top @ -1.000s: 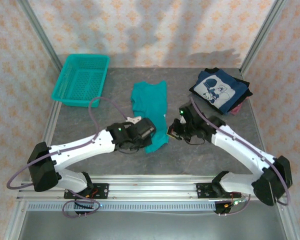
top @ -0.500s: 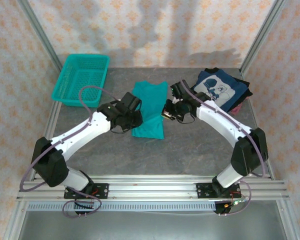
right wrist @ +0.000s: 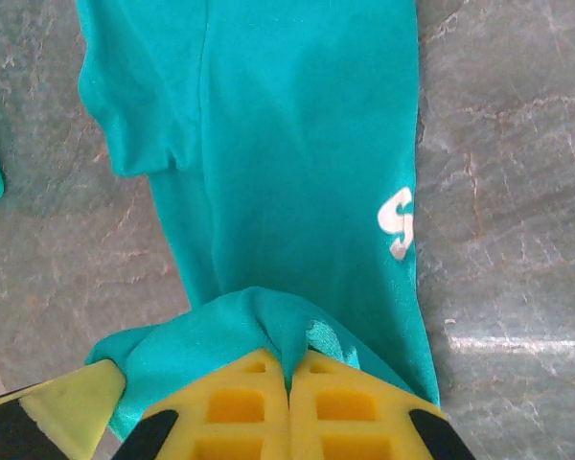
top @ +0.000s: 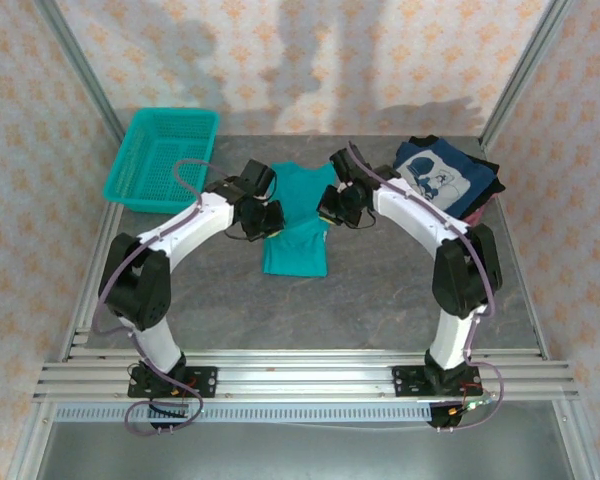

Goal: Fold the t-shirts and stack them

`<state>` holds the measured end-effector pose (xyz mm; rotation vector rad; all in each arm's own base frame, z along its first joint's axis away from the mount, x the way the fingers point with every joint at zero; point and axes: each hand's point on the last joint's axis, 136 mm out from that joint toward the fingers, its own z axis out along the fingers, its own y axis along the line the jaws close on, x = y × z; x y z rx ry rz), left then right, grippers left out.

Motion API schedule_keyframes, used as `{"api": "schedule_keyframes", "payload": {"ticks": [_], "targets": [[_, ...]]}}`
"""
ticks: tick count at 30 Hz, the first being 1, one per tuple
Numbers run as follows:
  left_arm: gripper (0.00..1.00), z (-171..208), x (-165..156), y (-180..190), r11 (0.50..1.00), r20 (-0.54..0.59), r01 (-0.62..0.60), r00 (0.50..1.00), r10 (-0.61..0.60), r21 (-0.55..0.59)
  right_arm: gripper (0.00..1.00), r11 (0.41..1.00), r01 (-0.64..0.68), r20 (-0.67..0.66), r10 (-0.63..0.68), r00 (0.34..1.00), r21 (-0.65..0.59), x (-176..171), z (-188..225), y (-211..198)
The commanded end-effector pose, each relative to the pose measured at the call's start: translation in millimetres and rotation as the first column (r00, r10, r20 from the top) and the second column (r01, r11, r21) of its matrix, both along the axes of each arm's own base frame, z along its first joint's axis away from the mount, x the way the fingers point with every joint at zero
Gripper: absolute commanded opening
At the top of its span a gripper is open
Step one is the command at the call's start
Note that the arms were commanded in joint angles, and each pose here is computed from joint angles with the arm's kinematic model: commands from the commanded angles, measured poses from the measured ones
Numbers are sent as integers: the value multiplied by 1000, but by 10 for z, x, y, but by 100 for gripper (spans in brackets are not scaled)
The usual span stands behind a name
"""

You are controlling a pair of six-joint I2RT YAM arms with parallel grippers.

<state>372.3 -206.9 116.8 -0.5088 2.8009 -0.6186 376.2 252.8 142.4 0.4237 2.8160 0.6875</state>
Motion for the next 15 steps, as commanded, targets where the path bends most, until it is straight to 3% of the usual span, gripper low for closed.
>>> {"api": "schedule_keyframes", "payload": {"ticks": [1, 12, 15], "targets": [[0, 16, 165, -48, 999, 16, 40, 999, -40, -36, 0, 998, 31, -4, -31, 999, -54, 136, -64, -84], [0, -490, 570, -27, 997, -65, 49, 997, -53, -54, 0, 993, 88, -76, -94, 993, -79, 487, -508, -114], [0, -593, 672, -61, 997, -76, 54, 995, -59, -59, 4, 992, 105, -96, -111, 989, -65, 616, -632, -100]]}}
